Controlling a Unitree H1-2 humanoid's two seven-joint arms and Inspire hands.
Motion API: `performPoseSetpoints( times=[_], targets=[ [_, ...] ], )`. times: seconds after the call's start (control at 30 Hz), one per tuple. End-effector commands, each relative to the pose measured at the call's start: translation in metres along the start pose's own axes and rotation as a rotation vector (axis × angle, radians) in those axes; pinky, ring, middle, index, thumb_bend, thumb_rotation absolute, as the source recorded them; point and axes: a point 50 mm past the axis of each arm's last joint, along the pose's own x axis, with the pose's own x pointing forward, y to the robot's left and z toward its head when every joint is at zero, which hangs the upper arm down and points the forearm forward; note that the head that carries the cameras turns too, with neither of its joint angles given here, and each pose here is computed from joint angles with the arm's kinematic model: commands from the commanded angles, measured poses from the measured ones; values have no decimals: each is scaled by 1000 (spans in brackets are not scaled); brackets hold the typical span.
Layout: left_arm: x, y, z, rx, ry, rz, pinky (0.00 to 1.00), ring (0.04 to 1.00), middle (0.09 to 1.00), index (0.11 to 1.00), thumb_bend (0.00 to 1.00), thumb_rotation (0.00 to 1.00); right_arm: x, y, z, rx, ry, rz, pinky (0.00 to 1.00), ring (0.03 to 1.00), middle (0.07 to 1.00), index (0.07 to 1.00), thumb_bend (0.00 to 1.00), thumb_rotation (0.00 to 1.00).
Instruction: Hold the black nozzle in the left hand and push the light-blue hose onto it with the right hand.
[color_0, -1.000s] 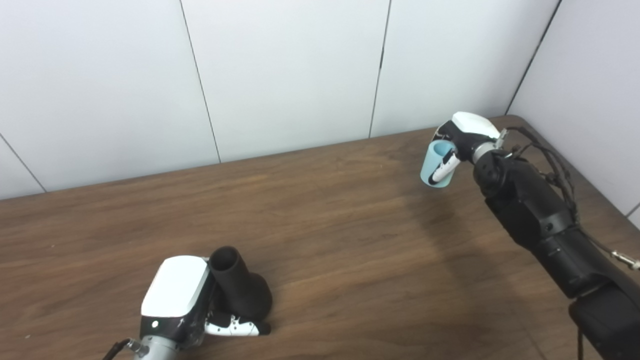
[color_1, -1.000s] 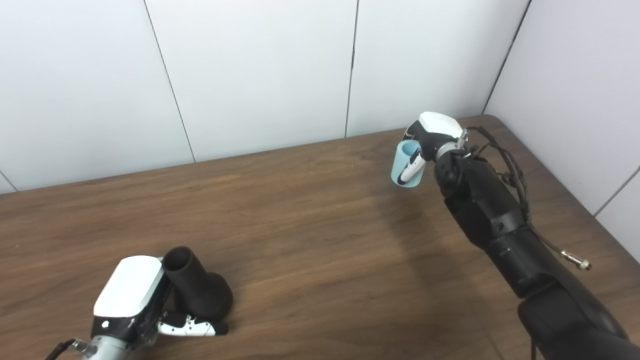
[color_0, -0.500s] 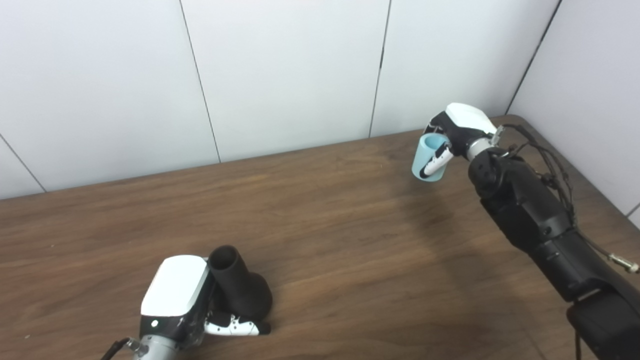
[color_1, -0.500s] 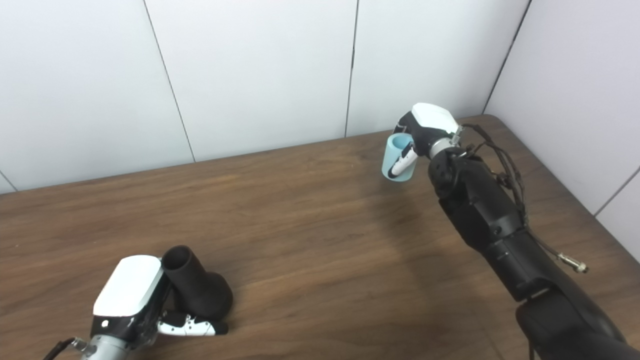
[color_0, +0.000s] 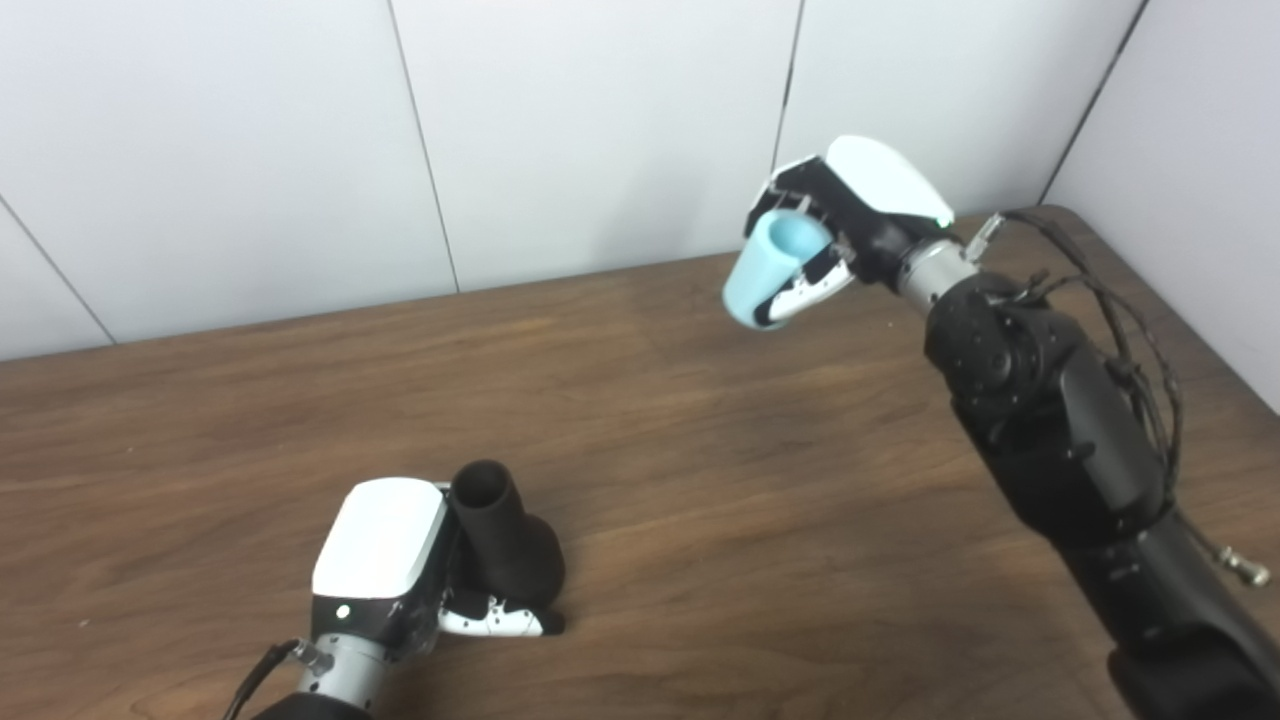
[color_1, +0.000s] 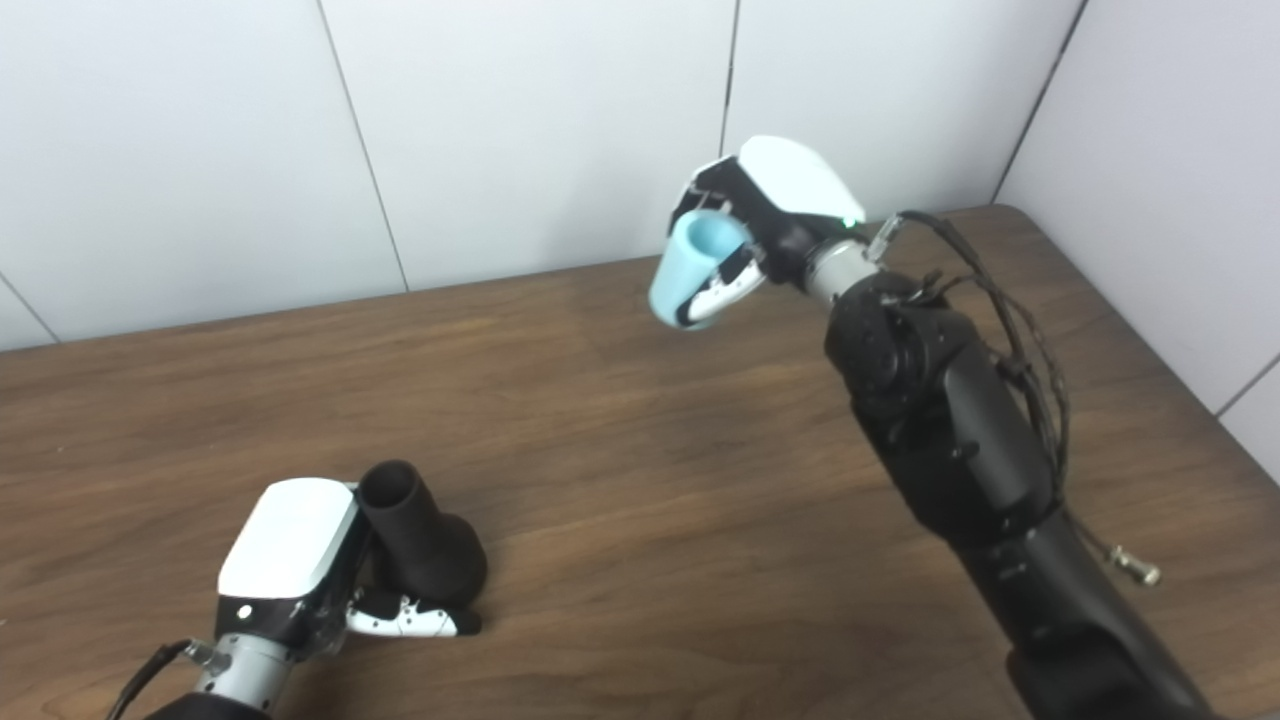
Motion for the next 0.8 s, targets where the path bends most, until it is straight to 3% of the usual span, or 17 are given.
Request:
performPoseSetpoints(
  times=[0.0, 0.27, 0.67, 0.77],
  targets=[
    [-7, -18, 5, -21, 10, -76, 428, 481, 429, 493, 525, 0, -7, -19, 14, -12, -59, -73, 330, 373, 500, 530, 513, 0],
    [-7, -24, 17, -20, 14, -82, 471, 530, 474, 489, 525, 0, -40, -1, 43, 96, -180, -66, 398, 395, 510, 512, 516, 0],
    [-5, -29, 30, -11, 33, -87, 487, 550, 485, 486, 525, 0, -69, 14, 66, 234, -294, -84, 311, 359, 492, 553, 508, 0],
    [-4, -30, 32, 4, 36, -98, 479, 542, 463, 492, 526, 0, -74, 18, 74, 249, -325, -83, 339, 368, 499, 545, 510, 0]
  ],
)
